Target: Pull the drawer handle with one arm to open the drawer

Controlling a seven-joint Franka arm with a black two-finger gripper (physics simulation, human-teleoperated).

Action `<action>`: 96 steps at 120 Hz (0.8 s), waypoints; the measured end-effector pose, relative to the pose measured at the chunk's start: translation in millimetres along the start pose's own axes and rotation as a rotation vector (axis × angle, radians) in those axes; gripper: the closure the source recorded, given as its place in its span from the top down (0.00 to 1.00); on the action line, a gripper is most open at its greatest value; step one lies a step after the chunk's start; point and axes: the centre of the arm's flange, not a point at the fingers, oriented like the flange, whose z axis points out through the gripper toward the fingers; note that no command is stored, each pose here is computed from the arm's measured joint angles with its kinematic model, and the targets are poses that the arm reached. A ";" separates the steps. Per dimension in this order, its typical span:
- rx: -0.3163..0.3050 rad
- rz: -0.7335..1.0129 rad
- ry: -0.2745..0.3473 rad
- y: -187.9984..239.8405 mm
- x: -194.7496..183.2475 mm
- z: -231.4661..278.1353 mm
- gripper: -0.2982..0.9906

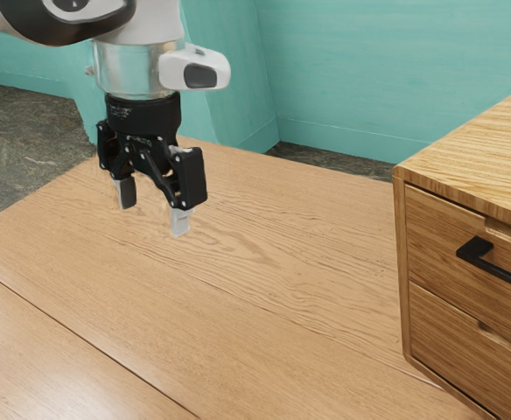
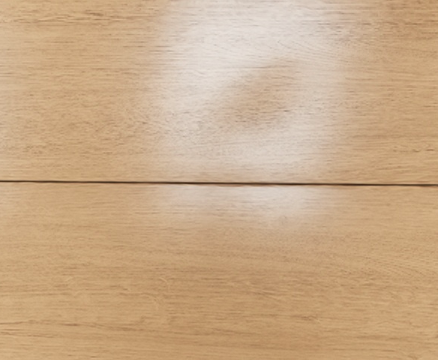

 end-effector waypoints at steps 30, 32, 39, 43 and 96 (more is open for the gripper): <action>-0.041 0.023 0.183 53.8 13.9 0.2 0.77; -0.042 0.021 0.197 54.2 9.1 -3.8 0.77; -0.004 0.017 0.273 49.3 -14.4 -25.0 0.77; 0.032 0.036 0.320 50.6 -24.2 -35.3 0.77; 0.215 0.867 0.454 205.6 -73.3 -10.7 0.77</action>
